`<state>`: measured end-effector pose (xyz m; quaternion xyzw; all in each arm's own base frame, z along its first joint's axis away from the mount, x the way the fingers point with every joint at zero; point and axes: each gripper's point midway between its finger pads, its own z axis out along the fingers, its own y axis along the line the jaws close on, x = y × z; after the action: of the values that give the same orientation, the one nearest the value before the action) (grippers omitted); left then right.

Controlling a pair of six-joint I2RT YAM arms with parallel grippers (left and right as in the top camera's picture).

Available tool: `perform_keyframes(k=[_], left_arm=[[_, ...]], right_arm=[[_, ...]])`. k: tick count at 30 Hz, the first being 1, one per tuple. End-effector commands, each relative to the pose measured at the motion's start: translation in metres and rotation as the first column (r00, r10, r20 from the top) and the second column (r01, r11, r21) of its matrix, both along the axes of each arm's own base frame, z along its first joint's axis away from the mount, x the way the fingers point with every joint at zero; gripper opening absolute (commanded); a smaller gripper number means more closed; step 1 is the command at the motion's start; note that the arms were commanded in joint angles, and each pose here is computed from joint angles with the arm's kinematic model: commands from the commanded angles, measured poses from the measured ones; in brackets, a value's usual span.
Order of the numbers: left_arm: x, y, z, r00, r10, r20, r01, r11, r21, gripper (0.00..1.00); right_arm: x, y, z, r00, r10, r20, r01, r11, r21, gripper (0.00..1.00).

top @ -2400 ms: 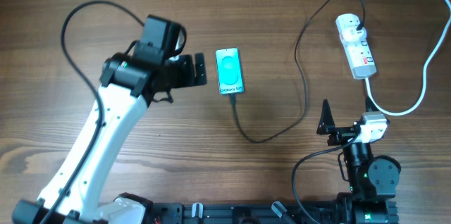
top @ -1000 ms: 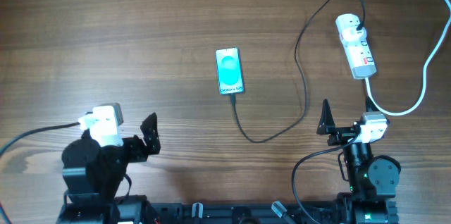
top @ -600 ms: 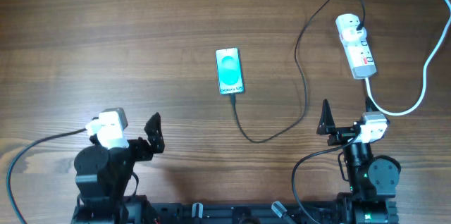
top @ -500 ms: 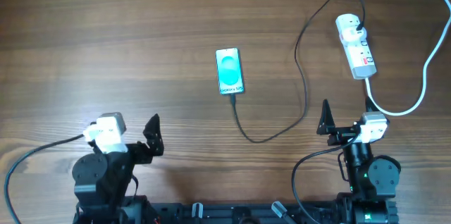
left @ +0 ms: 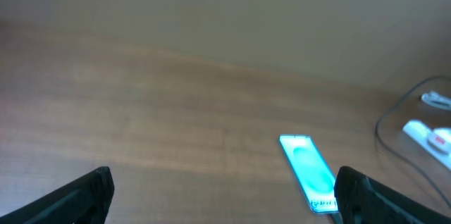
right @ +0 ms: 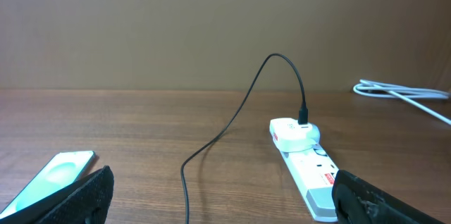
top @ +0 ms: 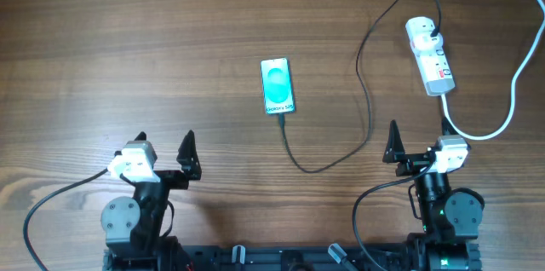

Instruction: Plug charger to phone and switch on socket

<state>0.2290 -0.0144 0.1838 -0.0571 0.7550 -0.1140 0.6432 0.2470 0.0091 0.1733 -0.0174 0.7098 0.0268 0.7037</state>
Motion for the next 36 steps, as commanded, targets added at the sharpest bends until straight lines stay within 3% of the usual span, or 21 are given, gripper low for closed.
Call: perform_keyframes(k=[1, 10, 15, 18, 25, 28, 31, 36], left_arm=[[0.006, -0.001, 0.007, 0.997, -0.012, 0.082, 0.012, 1.0, 0.003, 1.0], [0.013, -0.001, 0.031, 0.955, -0.013, 0.296, 0.009, 1.0, 0.017, 1.0], [0.012, -0.001, 0.038, 0.942, -0.013, 0.335, 0.007, 1.0, 0.02, 1.0], [0.011, -0.001, 0.044, 0.931, -0.025, 0.365, -0.008, 0.996, 0.088, 1.0], [0.016, 0.0, 0.001, 0.978, -0.048, 0.205, -0.003, 0.97, 0.242, 1.0], [0.017, 0.008, -0.027, 0.996, 0.006, 0.093, -0.027, 0.973, 0.23, 1.0], [0.017, 0.028, -0.027, 0.988, 0.126, 0.089, -0.14, 0.974, 0.18, 1.0], [0.016, 0.037, -0.026, 0.979, 0.179, 0.094, -0.194, 0.962, 0.192, 1.0]], right_arm=[[-0.001, 0.0, 0.002, 1.0, -0.004, 0.012, 0.005, 1.0, -0.012, 1.0], [-0.001, 0.0, 0.002, 1.0, -0.004, 0.012, 0.005, 1.0, -0.012, 1.0], [-0.001, 0.0, 0.002, 1.0, -0.004, 0.012, 0.005, 1.0, -0.012, 1.0], [-0.001, 0.0, 0.002, 1.0, -0.004, 0.012, 0.005, 1.0, -0.012, 1.0], [-0.001, 0.0, 0.002, 1.0, -0.004, 0.012, 0.005, 1.0, -0.012, 1.0], [-0.001, 0.0, 0.002, 1.0, -0.004, 0.012, 0.005, 1.0, -0.012, 1.0], [-0.001, 0.0, 0.002, 1.0, -0.004, 0.012, 0.005, 1.0, -0.012, 1.0], [-0.001, 0.0, 0.002, 1.0, -0.004, 0.012, 0.005, 1.0, -0.012, 1.0]])
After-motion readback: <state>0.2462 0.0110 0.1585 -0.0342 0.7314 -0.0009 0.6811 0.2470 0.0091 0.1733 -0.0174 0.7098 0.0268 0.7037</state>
